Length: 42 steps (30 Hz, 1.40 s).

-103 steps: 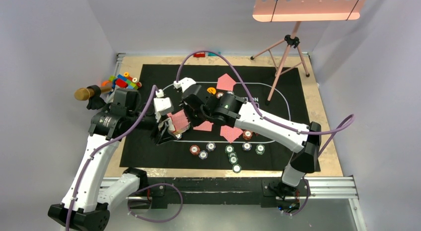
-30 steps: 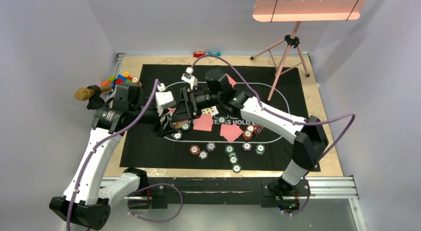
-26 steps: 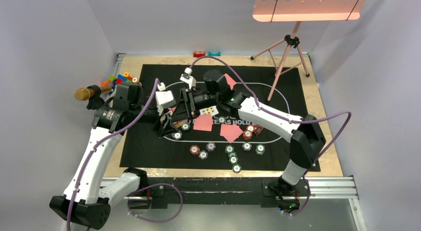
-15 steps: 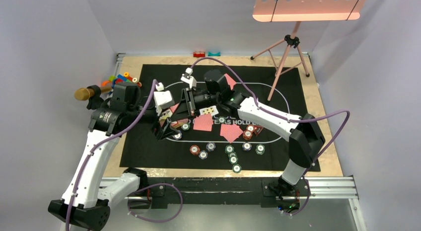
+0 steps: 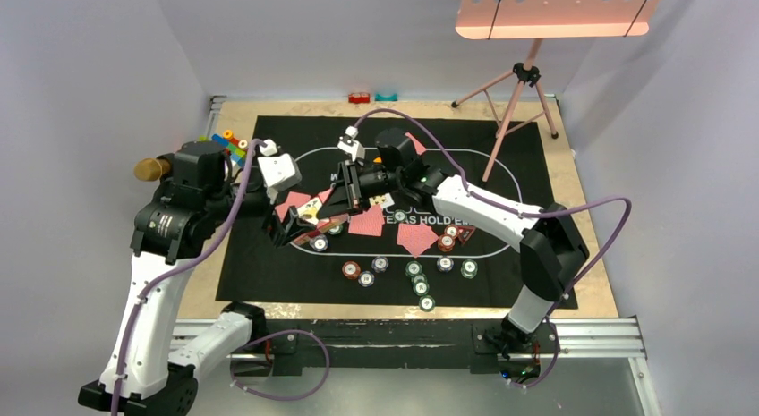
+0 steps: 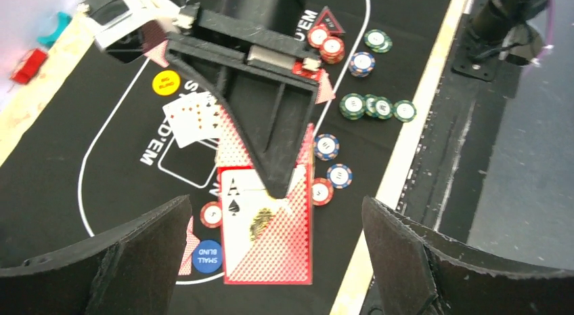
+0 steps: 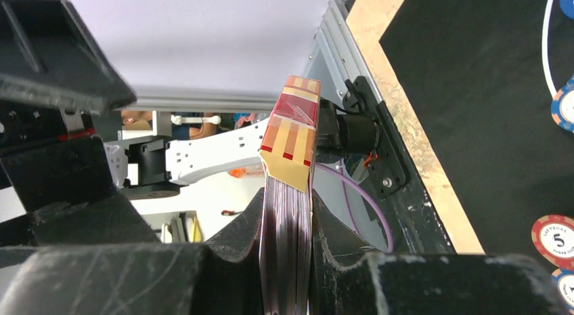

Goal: Distribute texas hold em gaming equipment

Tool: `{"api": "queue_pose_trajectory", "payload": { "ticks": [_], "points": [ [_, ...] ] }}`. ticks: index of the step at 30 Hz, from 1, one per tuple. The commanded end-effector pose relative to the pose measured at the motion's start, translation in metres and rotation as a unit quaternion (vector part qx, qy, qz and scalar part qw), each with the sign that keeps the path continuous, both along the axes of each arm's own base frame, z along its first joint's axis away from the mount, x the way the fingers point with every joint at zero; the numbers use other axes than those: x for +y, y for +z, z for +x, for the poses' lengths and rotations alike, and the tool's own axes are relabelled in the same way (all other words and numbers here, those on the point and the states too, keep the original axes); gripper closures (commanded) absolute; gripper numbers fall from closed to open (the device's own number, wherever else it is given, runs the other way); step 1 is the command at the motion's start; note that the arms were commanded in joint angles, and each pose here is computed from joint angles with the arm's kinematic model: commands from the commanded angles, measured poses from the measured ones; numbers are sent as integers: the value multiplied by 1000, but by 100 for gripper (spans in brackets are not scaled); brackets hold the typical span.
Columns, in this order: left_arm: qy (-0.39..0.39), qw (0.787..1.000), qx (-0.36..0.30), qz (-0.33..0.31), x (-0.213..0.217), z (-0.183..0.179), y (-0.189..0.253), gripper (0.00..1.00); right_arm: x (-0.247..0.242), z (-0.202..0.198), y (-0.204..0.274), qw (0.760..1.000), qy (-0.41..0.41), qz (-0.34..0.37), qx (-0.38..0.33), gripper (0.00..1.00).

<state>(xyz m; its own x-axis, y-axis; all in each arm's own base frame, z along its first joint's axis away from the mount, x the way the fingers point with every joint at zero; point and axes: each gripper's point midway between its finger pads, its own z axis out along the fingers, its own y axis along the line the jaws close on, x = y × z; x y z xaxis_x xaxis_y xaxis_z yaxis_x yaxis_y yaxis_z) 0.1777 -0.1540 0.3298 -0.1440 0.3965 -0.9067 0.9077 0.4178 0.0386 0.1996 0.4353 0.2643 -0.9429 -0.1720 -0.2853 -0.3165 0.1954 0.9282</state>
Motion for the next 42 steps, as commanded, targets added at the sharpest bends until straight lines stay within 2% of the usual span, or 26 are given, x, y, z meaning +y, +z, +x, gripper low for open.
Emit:
{"api": "queue_pose_trajectory", "payload": {
  "ticks": [1,4,7,10,12,14,16,21,24,31,38,42],
  "points": [
    [57,998,-2,38,16,19,-23,0,-12,-14,34,998,18,42,-42,98],
    [88,994,3,67,27,29,-39,0,-14,-16,34,998,20,42,-43,98],
    [124,990,14,66,35,37,-39,1,-15,-17,26,998,29,35,-42,98],
    [155,986,23,51,41,46,-35,4,-15,-16,5,998,42,10,-49,97],
    [182,981,33,56,49,54,-41,10,-11,-10,-20,998,47,-18,-49,96],
    [205,976,43,61,55,61,-45,10,-9,-8,-40,995,60,-44,-69,95],
    [241,968,47,57,64,66,-47,1,-7,-5,-73,991,78,-81,-71,94],
    [350,935,30,53,94,81,-48,0,4,-10,-138,977,122,-153,-88,88],
    [392,918,31,49,106,83,-51,0,16,-12,-162,972,136,-167,-89,83],
    [404,912,44,57,109,86,-64,0,37,-14,-184,971,154,-153,-94,75],
    [400,913,49,65,109,91,-76,0,33,-15,-195,971,143,-167,-93,52],
    [401,912,51,64,109,92,-81,1,26,-7,-196,966,123,-198,-110,47]
  ]
}}
